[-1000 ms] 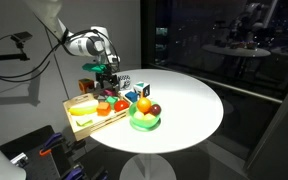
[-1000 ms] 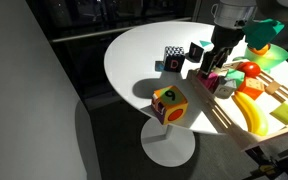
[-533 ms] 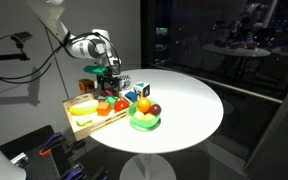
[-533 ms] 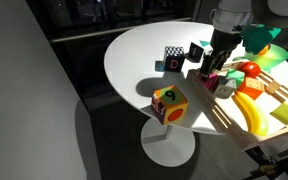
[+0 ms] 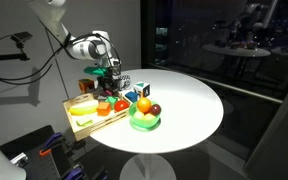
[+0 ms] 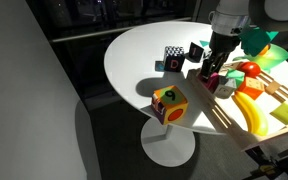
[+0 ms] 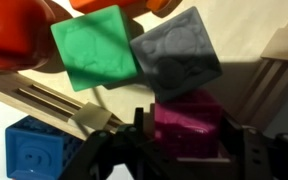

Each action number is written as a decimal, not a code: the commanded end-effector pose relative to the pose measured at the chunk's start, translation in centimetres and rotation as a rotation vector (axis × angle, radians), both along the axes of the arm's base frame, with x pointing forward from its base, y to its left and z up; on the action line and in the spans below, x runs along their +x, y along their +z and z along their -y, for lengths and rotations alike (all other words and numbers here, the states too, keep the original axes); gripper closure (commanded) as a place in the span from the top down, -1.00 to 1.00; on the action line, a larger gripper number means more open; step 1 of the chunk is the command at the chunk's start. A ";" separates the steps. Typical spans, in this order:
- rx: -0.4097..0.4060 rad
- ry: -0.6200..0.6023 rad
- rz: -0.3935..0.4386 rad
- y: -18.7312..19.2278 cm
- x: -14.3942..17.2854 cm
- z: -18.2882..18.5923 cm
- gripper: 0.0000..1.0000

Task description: Remove the pink block from the box.

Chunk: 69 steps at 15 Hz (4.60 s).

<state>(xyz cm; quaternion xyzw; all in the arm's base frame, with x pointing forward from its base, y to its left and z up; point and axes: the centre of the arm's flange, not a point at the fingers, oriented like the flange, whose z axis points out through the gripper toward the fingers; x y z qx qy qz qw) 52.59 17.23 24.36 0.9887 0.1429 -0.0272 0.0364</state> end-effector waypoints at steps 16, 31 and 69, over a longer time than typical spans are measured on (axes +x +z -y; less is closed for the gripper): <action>-0.013 -0.046 0.035 8.4 0.7 1.0 -0.37; -0.059 -0.283 0.174 10.9 5.5 5.3 0.78; -0.005 -0.111 -0.168 24.8 -10.3 11.0 1.00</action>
